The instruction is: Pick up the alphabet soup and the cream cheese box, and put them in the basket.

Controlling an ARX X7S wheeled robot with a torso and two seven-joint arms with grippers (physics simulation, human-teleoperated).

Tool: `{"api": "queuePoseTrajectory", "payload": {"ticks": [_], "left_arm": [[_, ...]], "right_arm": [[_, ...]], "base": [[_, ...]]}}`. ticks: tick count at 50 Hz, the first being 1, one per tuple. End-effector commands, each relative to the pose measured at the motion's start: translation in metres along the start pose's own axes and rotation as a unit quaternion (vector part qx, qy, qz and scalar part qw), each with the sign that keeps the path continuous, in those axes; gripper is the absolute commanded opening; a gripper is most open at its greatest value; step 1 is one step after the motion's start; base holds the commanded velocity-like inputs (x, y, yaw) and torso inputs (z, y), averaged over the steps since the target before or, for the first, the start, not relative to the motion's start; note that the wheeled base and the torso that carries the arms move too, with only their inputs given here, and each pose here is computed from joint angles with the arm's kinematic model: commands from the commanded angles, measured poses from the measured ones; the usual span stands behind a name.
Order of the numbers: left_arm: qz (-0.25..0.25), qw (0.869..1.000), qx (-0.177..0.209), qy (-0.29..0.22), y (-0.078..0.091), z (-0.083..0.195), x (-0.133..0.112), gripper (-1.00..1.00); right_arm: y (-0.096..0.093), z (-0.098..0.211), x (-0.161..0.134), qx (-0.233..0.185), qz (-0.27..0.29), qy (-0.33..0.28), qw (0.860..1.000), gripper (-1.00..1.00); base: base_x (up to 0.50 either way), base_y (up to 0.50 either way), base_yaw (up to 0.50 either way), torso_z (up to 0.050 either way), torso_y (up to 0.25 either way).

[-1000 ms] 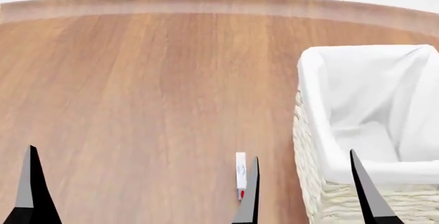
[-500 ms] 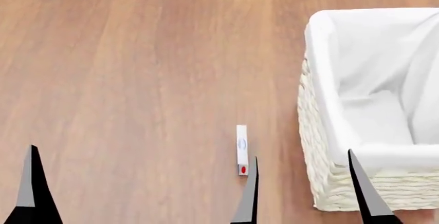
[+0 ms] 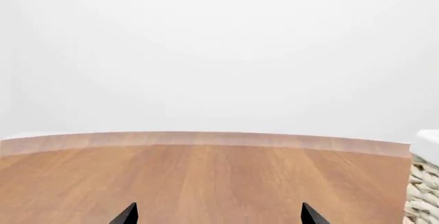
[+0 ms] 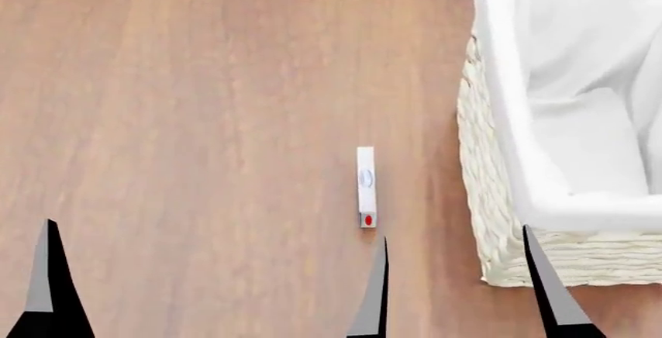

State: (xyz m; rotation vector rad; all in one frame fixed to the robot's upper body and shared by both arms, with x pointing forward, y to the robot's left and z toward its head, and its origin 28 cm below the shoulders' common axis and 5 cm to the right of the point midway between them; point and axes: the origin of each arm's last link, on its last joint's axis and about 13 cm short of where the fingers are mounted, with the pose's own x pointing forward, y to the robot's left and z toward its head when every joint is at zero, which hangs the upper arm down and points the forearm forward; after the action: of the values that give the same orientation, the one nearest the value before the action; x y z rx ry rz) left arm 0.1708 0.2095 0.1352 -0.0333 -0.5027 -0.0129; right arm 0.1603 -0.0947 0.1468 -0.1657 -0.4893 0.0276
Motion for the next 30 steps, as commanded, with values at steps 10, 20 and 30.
{"api": "queuePoseTrajectory", "payload": {"ticks": [10,20,30], "left_arm": [[0.000,1.000,0.002,0.002,-0.0003,-0.0009,0.0008,1.00],[0.001,1.000,-0.005,-0.003,-0.0004,-0.0012,-0.0007,1.00],[0.002,1.000,-0.007,-0.001,0.0000,-0.0016,-0.0007,1.00]], "right_arm": [[-0.0003,-0.0016,0.0006,0.000,0.000,0.001,1.000,1.00],[0.0000,-0.0032,0.0002,0.001,0.001,0.004,1.000,1.00],[0.0003,-0.0029,0.0002,0.005,0.004,0.009,1.000,1.00]], "base": [[0.00,0.00,0.00,0.000,-0.156],[0.00,0.00,0.00,0.000,-0.049],[0.00,0.00,-0.06,0.000,0.000]]}}
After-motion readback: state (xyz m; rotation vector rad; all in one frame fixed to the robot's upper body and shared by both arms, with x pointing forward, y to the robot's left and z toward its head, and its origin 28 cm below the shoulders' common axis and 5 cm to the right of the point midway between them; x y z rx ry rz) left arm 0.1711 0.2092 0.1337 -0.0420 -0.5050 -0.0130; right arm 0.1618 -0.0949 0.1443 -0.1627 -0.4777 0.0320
